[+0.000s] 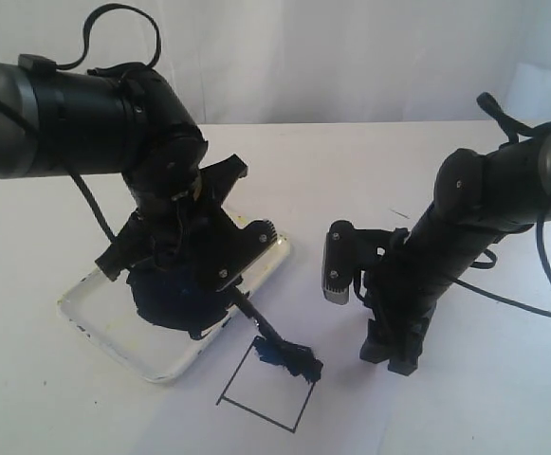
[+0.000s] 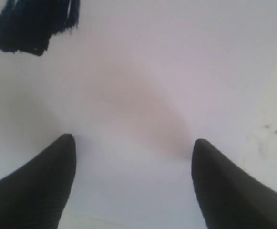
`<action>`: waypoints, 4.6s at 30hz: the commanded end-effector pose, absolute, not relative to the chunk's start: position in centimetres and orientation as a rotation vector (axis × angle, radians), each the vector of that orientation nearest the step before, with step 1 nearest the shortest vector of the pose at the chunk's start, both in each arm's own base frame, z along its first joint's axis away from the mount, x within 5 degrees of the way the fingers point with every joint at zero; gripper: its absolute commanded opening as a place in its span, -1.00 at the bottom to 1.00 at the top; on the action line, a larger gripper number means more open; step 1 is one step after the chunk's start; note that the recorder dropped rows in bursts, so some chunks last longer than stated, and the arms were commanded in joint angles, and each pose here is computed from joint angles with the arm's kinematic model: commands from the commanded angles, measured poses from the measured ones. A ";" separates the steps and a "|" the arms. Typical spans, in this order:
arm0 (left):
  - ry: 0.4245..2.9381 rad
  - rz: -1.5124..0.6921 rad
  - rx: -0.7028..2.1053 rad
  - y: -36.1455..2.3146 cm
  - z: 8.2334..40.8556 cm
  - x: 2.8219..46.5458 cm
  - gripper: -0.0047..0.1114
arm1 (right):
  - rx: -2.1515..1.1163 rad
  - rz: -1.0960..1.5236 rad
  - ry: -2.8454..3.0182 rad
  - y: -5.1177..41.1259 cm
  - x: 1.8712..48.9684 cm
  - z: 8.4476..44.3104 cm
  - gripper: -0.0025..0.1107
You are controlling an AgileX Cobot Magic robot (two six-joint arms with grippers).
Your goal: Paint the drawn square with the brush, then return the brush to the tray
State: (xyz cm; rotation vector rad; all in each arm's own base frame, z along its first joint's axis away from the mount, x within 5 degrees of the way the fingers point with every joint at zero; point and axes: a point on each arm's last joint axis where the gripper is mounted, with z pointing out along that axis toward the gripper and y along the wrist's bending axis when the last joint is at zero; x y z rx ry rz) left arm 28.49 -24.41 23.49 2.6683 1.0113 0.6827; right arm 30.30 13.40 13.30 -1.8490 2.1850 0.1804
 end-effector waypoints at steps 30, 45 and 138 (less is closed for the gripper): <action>0.922 0.668 2.647 -24.8 20.4 28.3 -0.92 | -1.849 0.160 2.187 13.3 30.4 12.9 0.18; 0.942 0.630 2.705 -24.5 20.2 27.9 -0.92 | -1.847 0.153 2.183 13.3 30.5 12.9 0.18; 0.859 0.482 2.634 -27.5 20.0 22.8 -0.92 | -1.724 0.128 2.235 13.3 30.9 13.0 0.18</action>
